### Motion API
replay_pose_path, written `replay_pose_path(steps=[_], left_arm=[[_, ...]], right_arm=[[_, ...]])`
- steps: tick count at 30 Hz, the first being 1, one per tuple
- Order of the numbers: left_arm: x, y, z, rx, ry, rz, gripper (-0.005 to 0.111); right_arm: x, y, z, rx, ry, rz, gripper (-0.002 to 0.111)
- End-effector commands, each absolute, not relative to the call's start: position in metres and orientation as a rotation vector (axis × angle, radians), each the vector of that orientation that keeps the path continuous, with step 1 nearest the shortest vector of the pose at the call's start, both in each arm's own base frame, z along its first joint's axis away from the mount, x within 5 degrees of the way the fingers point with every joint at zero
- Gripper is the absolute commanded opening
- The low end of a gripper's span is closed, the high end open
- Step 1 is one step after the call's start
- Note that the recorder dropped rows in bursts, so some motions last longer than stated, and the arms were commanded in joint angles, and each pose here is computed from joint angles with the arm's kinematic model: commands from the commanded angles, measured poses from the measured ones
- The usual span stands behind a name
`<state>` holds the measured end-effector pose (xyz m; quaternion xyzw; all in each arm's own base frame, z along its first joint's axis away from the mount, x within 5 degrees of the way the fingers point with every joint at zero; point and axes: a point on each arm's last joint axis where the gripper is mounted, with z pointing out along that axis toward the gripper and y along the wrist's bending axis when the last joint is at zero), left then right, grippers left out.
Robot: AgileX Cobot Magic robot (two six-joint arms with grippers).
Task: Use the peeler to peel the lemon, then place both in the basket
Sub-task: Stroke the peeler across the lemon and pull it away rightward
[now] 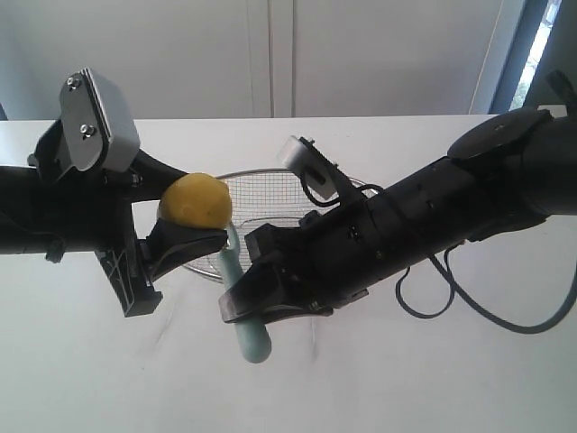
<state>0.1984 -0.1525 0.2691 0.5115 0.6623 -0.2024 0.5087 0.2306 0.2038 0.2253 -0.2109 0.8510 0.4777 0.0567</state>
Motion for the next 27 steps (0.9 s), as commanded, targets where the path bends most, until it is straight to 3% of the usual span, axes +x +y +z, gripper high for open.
replay_pose_path(steps=[1, 27], left_arm=[[0.198, -0.155, 0.273, 1.328, 1.473, -0.415, 0.0], [0.198, -0.155, 0.273, 1.328, 1.473, -0.415, 0.0]], right_arm=[[0.23, 0.204, 0.224, -0.639, 2.578, 1.428, 0.0], [0.22, 0.182, 0.269, -0.67, 2.438, 1.355, 0.0]])
